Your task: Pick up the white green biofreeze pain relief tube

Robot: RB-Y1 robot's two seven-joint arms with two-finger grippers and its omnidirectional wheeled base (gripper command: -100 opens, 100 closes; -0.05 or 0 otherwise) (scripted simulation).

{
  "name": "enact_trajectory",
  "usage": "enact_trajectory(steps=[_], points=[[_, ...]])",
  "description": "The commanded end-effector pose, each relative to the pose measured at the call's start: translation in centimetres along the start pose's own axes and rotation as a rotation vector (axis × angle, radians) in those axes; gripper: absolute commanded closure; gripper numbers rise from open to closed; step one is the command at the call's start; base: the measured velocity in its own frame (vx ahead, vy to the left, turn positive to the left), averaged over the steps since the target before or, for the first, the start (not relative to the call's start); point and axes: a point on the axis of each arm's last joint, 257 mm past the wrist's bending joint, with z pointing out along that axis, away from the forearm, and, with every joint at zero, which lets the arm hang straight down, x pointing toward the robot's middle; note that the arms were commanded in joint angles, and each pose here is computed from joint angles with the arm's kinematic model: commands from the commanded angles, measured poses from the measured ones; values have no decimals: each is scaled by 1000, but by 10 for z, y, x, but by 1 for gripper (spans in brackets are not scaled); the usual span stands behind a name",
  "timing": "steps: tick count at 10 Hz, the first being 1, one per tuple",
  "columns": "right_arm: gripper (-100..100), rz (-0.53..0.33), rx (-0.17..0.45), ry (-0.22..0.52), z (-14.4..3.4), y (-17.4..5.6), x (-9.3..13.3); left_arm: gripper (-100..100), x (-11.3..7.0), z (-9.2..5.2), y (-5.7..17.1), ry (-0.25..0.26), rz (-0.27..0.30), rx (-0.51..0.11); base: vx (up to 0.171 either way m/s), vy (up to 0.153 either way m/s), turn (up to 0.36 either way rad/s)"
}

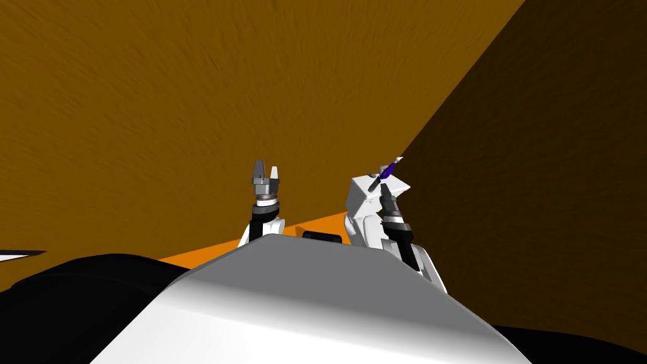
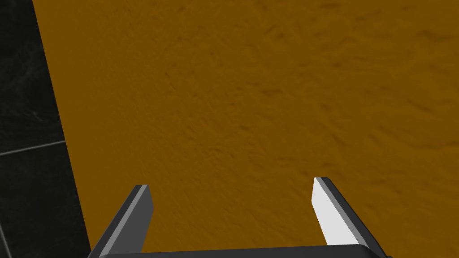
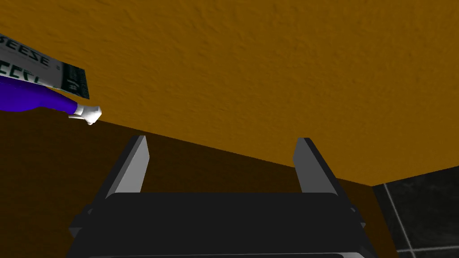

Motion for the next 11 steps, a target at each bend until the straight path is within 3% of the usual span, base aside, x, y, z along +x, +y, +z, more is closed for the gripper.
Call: enact_trajectory(steps=[1, 7, 11], points=[[-100, -86, 60, 24, -8, -22, 1, 0, 0, 0, 0, 0, 0, 0, 8, 48, -53], [-100, -417, 274, 128, -50, -103, -15, 0, 0, 0, 0, 0, 0, 0, 24, 44, -24], [-100, -630, 386, 211, -82, -145, -36, 0, 0, 0, 0, 0, 0, 0, 42, 30, 25]])
